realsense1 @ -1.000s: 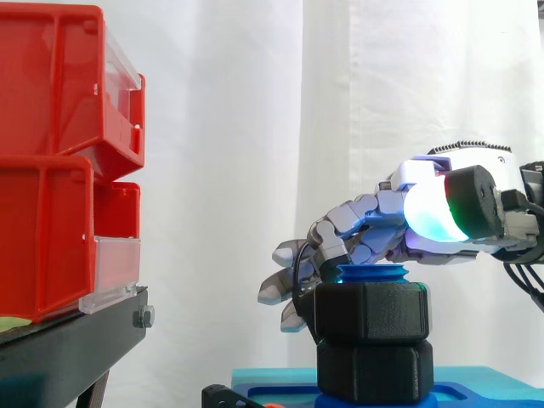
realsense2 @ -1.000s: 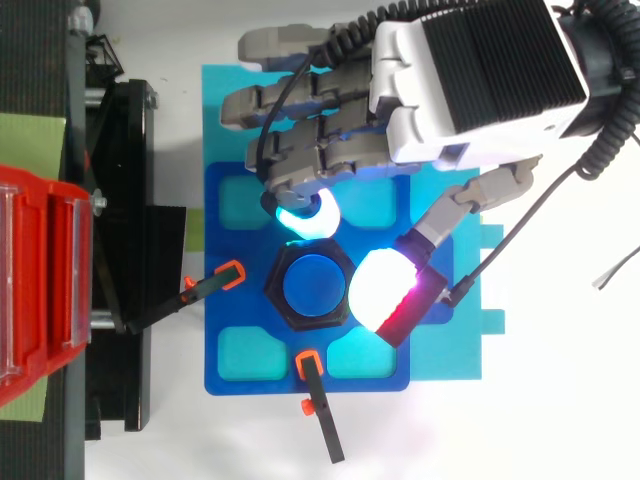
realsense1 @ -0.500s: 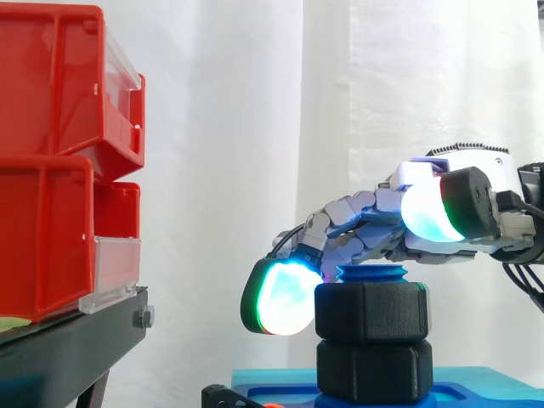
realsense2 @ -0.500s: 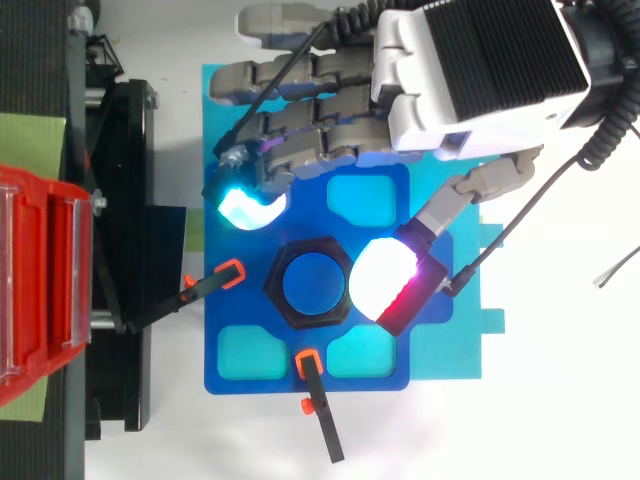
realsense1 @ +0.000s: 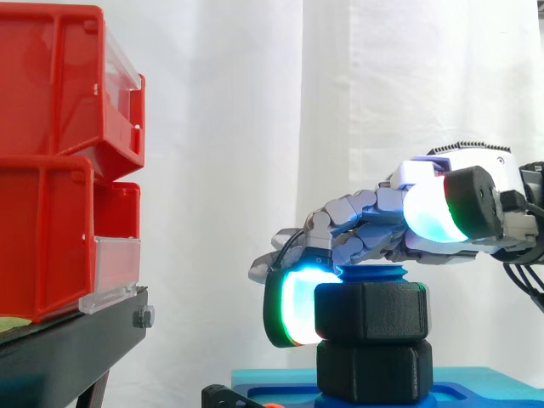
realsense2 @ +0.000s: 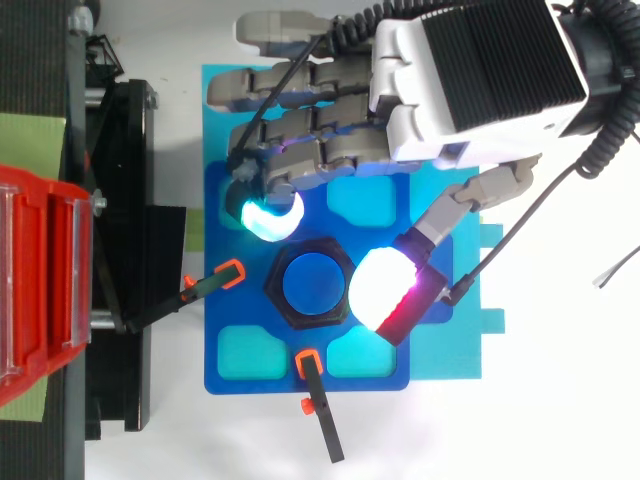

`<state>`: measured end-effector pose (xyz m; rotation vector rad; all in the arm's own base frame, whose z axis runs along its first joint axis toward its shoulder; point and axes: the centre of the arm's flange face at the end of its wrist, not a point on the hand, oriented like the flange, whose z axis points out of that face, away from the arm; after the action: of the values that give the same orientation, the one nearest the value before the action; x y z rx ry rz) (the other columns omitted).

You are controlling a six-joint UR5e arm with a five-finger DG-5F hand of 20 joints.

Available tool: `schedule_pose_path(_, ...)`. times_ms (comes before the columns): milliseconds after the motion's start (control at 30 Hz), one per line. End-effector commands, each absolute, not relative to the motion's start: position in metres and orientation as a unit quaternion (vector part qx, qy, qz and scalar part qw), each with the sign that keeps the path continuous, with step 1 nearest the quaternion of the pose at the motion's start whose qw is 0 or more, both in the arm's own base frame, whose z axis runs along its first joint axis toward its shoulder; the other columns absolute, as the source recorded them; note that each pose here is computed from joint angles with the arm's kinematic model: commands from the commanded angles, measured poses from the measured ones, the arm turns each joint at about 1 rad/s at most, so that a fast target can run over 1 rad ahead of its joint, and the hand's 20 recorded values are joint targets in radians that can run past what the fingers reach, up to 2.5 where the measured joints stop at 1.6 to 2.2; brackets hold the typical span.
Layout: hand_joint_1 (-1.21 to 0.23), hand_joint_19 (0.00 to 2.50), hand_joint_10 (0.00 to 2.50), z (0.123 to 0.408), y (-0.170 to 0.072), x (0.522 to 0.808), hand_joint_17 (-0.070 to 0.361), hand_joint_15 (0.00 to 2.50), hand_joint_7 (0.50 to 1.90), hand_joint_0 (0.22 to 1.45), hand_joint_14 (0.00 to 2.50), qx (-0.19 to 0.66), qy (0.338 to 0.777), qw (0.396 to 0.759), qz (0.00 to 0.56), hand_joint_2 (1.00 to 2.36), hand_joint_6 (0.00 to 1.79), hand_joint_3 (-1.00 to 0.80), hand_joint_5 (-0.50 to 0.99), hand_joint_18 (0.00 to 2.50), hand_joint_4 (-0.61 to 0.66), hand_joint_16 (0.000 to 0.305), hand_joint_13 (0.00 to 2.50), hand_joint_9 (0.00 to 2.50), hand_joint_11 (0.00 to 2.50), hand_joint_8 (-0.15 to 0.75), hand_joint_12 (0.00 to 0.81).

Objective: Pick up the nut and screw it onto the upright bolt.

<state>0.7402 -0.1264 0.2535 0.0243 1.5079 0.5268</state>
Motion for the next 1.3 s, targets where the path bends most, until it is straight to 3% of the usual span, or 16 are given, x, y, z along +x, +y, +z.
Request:
schedule_pose_path(0,-0.14,0.00,0.00,0.2529,-0.1258,0.7401,0.099,0.00,1.04,0.46,0.00,0.011,0.677,0.697,0.236,1.00,0.50,-0.50,-0.10,0.00,0.25,0.044,0.17,0.51,0.00,0.253,0.323)
schedule_pose_path(267,-0.17,0.00,0.00,0.2529,-0.1258,0.7401,0.098,0.00,1.05,0.46,0.00,0.011,0.677,0.697,0.236,1.00,0.50,-0.50,-0.09,0.00,0.25,0.043,0.20,0.54,0.00,0.255,0.318)
schedule_pose_path(433,-0.19,0.00,0.00,0.2531,-0.1247,0.7404,0.101,0.00,0.78,0.46,0.00,0.010,0.676,0.697,0.237,1.00,0.50,-0.50,-0.13,0.00,0.22,0.045,0.17,0.46,0.00,0.227,0.318)
schedule_pose_path(567,-0.19,0.00,0.00,0.2531,-0.1258,0.7402,0.103,0.00,0.71,0.45,0.00,0.011,0.676,0.697,0.237,1.00,0.50,-0.50,-0.15,0.00,0.21,0.046,0.13,0.41,0.00,0.216,0.318)
schedule_pose_path(833,-0.19,0.00,0.00,0.2538,-0.1247,0.7407,0.103,0.00,0.87,0.45,0.00,0.010,0.676,0.698,0.237,1.00,0.50,-0.50,-0.10,0.00,0.28,0.046,0.14,0.45,0.00,0.240,0.323)
schedule_pose_path(1267,-0.17,0.00,0.00,0.2531,-0.1204,0.7412,0.102,0.00,0.89,0.45,0.00,0.021,0.676,0.693,0.250,1.00,0.50,-0.50,-0.10,0.00,0.29,0.045,0.16,0.47,0.00,0.240,0.322)
